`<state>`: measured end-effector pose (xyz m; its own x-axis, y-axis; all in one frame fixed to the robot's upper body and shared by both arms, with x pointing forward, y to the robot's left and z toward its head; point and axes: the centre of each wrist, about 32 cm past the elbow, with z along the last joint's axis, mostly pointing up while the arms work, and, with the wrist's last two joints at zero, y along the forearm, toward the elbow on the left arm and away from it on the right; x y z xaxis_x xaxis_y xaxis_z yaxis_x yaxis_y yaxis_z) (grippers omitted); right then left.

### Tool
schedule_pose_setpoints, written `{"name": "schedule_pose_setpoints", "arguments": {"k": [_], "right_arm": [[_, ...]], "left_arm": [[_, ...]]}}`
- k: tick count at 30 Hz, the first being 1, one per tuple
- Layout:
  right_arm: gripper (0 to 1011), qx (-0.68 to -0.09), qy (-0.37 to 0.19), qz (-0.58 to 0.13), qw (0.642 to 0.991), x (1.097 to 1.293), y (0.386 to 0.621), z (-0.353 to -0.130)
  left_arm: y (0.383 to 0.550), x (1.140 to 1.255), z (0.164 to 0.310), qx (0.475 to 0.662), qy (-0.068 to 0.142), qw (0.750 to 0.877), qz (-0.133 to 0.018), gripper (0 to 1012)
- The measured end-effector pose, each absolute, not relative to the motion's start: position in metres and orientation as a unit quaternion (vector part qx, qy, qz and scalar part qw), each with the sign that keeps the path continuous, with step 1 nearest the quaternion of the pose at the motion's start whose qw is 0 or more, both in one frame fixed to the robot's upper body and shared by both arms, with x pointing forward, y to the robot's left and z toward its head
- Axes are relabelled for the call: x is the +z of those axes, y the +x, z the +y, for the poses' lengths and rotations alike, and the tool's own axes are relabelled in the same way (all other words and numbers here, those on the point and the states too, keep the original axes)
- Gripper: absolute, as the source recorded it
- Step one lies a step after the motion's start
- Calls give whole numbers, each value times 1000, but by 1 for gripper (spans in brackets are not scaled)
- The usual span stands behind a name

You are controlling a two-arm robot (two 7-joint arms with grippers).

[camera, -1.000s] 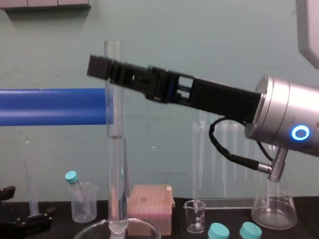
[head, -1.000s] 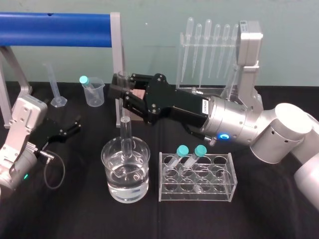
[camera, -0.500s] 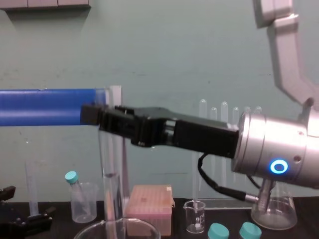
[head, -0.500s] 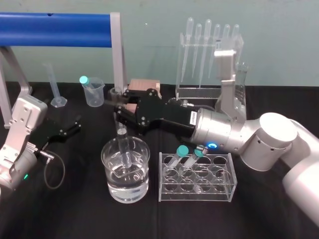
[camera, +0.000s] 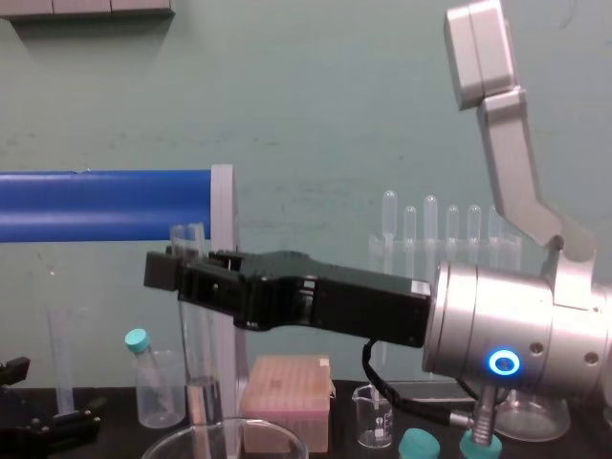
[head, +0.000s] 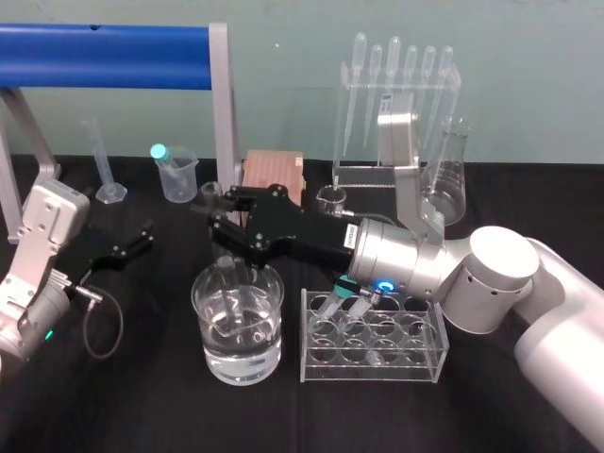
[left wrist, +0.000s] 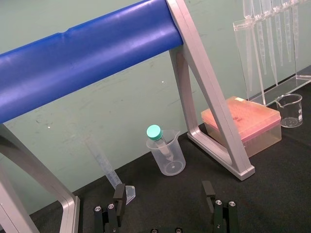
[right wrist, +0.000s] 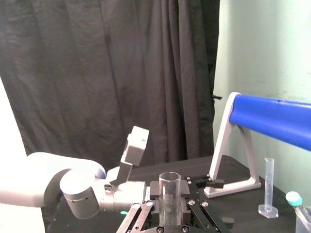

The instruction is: Hold the test tube with one hand and immerse one end into the beaker, then return it to the test tube rack.

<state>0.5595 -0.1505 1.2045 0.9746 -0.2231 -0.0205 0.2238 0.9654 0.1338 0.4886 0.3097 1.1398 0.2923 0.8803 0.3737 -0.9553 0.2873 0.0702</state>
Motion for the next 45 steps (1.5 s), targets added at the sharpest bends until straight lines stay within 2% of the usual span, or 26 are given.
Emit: {"name": "schedule_pose_setpoints", "arguments": {"k": [17,45], "right_arm": [[228,-118,47,13,992,1194,563,-152],[228,-116,44,16,992,1193,563,-152]], "left_arm": [[489,1140,310,580,142,791,-132,1000],[489,1140,310,580,141,791,-132,1000]]}}
